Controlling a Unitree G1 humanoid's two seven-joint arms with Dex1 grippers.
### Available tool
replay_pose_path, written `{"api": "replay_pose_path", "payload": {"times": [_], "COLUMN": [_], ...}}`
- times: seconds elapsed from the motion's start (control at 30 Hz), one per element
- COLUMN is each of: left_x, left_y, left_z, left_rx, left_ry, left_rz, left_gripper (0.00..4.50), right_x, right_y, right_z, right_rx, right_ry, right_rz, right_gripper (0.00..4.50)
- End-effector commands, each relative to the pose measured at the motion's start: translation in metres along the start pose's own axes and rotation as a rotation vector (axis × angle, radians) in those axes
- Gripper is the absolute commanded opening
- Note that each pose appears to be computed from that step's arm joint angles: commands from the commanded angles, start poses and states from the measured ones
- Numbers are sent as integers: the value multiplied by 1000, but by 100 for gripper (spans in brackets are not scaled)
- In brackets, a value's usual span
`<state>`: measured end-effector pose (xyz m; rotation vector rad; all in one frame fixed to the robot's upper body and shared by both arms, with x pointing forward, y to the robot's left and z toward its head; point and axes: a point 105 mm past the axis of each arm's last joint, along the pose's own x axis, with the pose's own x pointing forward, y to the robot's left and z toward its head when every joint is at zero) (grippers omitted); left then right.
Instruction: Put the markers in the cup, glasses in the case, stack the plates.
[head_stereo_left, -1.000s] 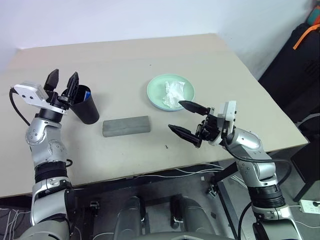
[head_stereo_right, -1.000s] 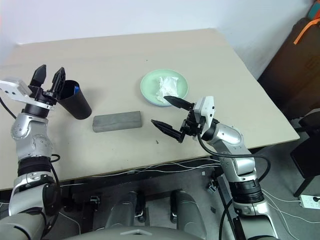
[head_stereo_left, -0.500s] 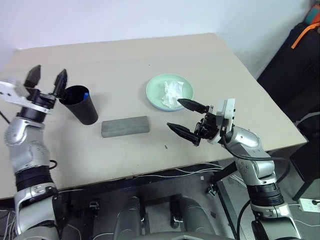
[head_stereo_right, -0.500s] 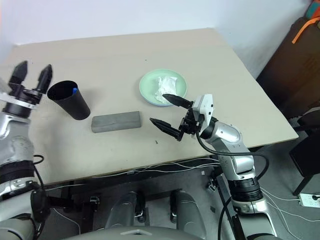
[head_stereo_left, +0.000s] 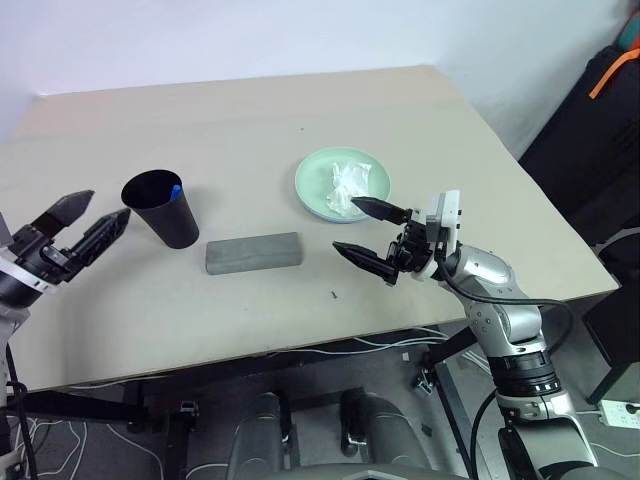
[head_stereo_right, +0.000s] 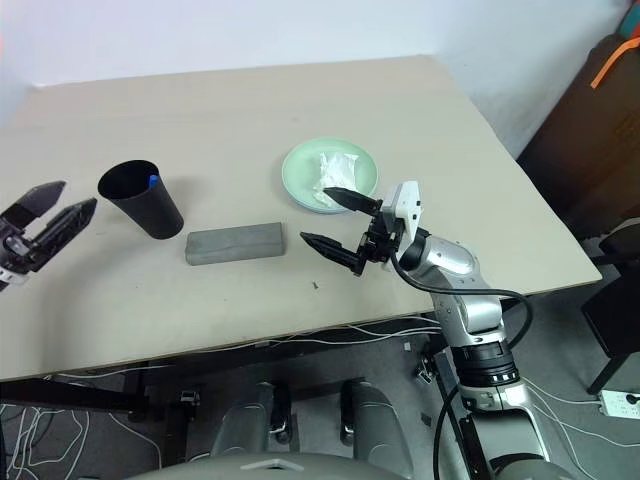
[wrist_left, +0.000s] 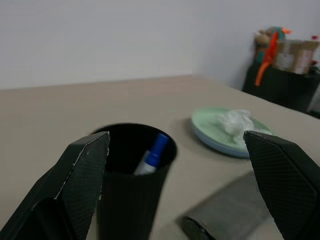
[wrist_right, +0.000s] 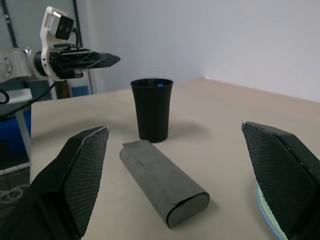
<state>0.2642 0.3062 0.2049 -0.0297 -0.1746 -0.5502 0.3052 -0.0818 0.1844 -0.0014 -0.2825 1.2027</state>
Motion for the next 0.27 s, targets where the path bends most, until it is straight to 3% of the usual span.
{"api": "replay_pose_path", "payload": {"times": [0.03,0.27], "left_x": [3,14], "left_y": [-14,-21], "left_z": [-6,-25], "left_rx": [56,73], "left_ry": [41,52], "left_rz": [-60,-106], "left_gripper": [449,449], "right_x": [-7,-18], "right_y": [1,3], "right_z": [8,11], "right_rx": [-6,1], "right_ry": [-17,-15], "right_rz": [0,-12], "right_gripper": [450,450]}}
